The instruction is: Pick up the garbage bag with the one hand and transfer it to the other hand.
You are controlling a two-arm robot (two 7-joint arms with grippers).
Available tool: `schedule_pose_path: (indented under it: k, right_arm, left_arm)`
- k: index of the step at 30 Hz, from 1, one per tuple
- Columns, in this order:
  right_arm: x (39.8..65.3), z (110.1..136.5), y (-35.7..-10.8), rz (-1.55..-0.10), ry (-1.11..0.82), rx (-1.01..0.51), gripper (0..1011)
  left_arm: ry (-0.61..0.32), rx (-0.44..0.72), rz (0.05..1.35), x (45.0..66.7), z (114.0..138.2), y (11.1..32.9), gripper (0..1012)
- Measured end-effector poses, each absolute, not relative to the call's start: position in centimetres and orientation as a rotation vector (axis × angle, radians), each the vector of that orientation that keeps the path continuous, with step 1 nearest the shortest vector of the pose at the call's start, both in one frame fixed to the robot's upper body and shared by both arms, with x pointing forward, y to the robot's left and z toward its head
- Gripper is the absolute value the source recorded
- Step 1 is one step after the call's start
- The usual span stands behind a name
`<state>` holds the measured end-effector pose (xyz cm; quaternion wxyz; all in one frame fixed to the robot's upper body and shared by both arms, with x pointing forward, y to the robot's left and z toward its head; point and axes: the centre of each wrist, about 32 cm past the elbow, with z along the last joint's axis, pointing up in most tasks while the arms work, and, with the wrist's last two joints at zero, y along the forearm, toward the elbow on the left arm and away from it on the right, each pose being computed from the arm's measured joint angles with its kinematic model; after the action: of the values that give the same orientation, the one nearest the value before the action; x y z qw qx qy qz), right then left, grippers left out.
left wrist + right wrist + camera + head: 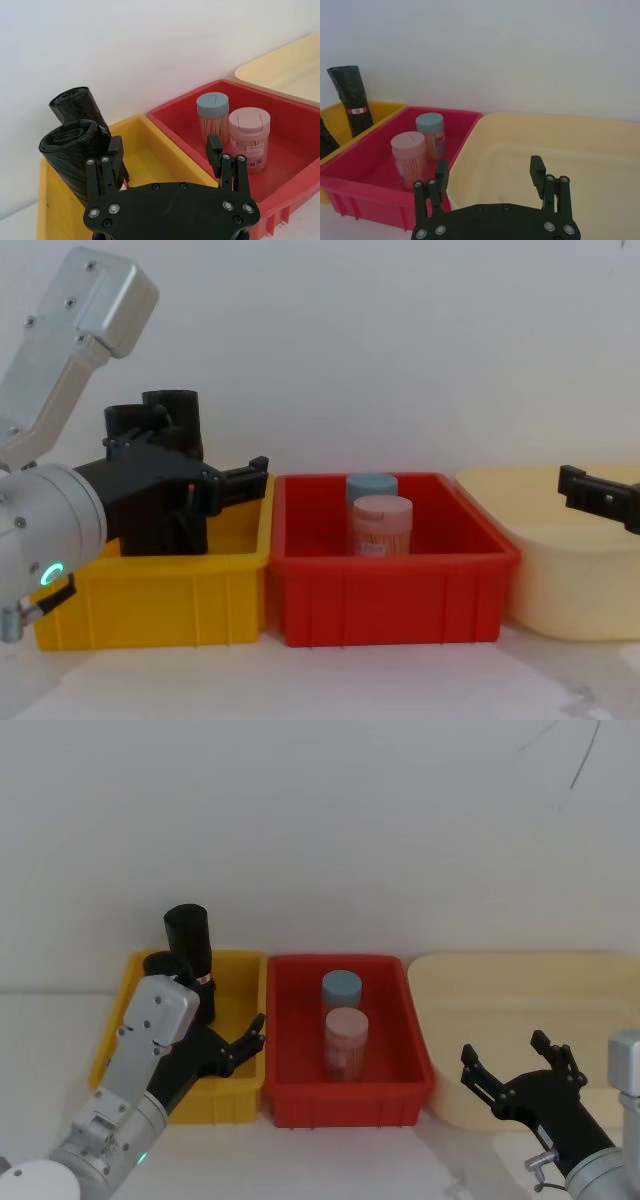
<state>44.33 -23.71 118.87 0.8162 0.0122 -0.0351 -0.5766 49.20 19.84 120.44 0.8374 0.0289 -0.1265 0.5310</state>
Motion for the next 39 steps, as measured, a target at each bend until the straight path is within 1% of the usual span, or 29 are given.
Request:
schedule_pose_path:
  k: [39]
  right_arm:
    - [44.33,118.87,-23.71,-1.229,-0.075,0.026,999]
  left_arm:
    - [-0.268,0.061,1.124,49.2,120.44,19.84,1001]
